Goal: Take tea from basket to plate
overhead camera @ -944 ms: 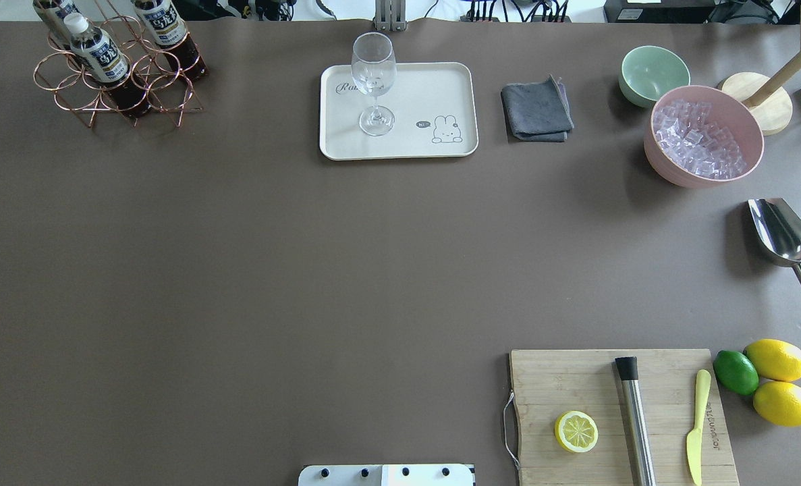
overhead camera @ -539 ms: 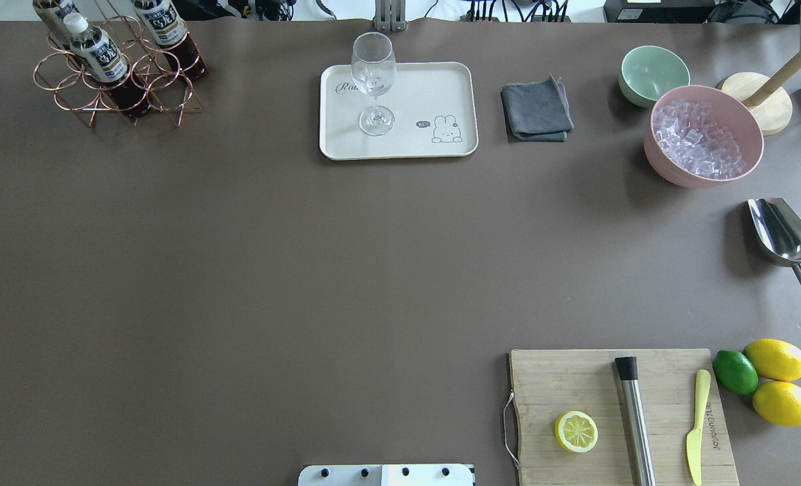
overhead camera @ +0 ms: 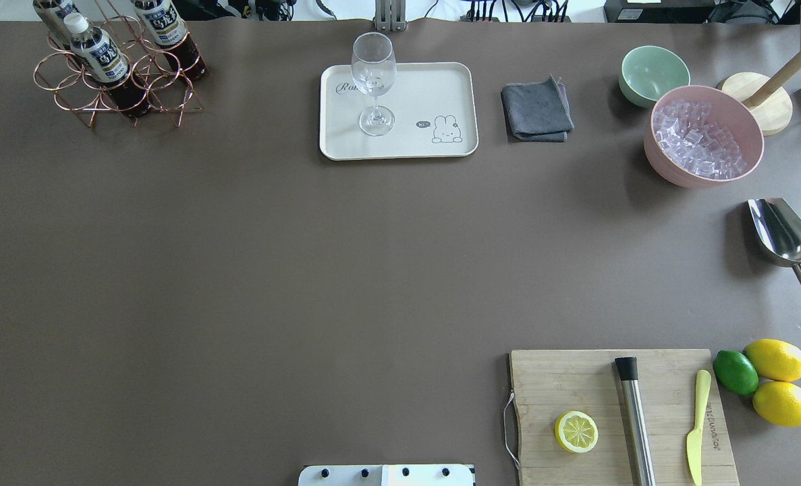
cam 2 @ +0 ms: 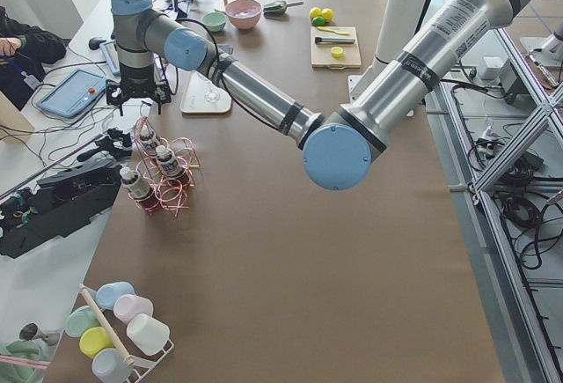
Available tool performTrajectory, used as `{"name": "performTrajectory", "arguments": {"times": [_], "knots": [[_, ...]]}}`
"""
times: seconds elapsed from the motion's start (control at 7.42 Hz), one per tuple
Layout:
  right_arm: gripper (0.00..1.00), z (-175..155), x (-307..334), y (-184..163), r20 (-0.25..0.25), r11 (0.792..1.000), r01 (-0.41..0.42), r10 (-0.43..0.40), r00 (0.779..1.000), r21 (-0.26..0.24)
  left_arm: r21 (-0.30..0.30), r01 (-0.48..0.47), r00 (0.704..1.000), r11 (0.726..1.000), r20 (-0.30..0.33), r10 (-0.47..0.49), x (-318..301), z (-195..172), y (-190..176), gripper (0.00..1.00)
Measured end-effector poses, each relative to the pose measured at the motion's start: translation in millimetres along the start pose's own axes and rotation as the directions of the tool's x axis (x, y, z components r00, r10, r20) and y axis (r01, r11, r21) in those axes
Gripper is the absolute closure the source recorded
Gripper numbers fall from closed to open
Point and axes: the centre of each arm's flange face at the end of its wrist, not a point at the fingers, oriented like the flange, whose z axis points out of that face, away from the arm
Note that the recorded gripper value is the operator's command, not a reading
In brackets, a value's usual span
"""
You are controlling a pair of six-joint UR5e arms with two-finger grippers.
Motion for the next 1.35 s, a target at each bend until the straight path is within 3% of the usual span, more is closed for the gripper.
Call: {"name": "performTrajectory", "arguments": {"times": [0.67, 1.35], "knots": [[0.00, 4, 3, -1, 0.001, 1.000, -0.006, 0.006, 1.000, -0.009, 0.007, -0.013, 0.991, 1.000, -0.132, 0.014, -8, 62, -12, 0.02], [0.00, 8, 5, -1, 0.004, 1.000, -0.011, 0.011, 1.000, -0.015, 0.008, -0.013, 0.990, 1.000, -0.142, 0.014, -13, 65, -22, 0.11]]}}
